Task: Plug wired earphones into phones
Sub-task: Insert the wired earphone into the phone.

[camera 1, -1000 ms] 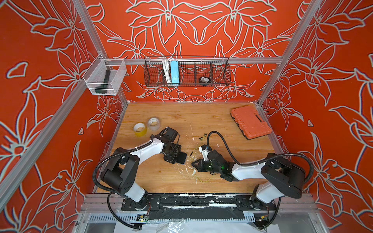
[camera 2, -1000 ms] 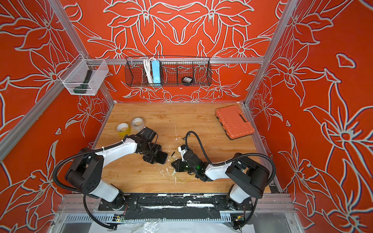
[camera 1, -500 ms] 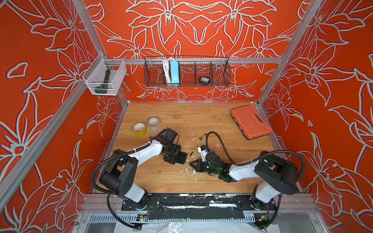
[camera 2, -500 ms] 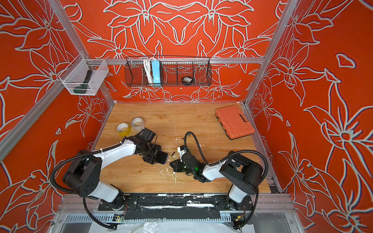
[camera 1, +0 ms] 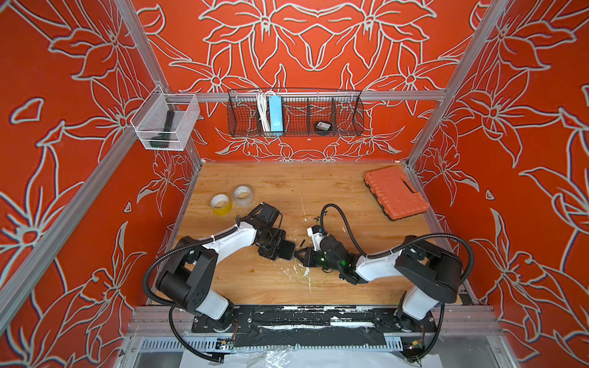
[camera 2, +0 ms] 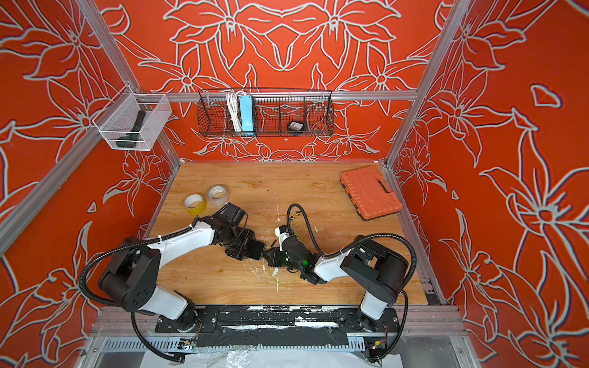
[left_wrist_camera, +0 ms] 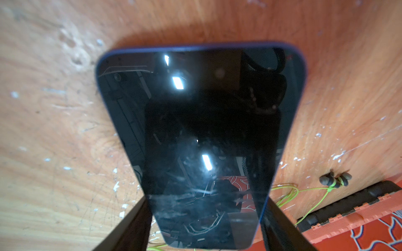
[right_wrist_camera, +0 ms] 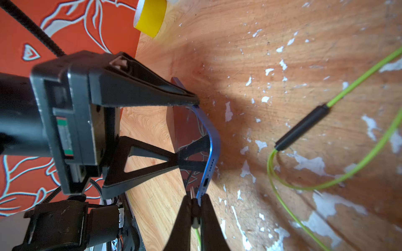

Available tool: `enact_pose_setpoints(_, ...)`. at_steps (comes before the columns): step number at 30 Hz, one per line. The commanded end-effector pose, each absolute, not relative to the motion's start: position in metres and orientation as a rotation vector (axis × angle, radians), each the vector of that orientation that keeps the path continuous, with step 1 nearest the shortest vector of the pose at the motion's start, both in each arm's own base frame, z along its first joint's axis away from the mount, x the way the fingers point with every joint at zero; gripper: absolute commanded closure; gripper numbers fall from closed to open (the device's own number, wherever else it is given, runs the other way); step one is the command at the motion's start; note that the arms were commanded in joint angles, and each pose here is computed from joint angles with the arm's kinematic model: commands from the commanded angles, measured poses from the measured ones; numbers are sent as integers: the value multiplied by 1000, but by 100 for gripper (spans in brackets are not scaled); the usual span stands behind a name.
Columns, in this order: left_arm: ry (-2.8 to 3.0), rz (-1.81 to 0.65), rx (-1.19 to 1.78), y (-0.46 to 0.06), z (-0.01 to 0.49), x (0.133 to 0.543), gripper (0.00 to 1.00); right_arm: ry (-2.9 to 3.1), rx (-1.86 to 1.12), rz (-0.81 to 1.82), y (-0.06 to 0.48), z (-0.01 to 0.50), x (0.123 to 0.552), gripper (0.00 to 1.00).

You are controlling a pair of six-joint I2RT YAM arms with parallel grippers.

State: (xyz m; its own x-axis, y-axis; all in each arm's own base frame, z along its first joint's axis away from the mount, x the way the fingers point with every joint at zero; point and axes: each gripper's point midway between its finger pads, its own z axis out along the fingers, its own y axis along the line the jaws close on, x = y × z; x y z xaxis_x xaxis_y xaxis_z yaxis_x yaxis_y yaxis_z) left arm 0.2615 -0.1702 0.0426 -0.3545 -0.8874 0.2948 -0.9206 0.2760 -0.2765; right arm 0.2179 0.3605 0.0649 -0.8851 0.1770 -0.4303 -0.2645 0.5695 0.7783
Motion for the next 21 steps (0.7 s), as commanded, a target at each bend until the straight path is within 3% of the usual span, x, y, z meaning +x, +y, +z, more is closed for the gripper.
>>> enact_pose_setpoints(1, -2401, 660, 1769, -172, 50, 261, 40, 2309, -53, 1277, 364, 71, 222, 100)
enact_pose_setpoints(21, -2395, 687, 1769, -172, 53, 260, 40, 2292, 7, 1285, 354, 66, 221, 100)
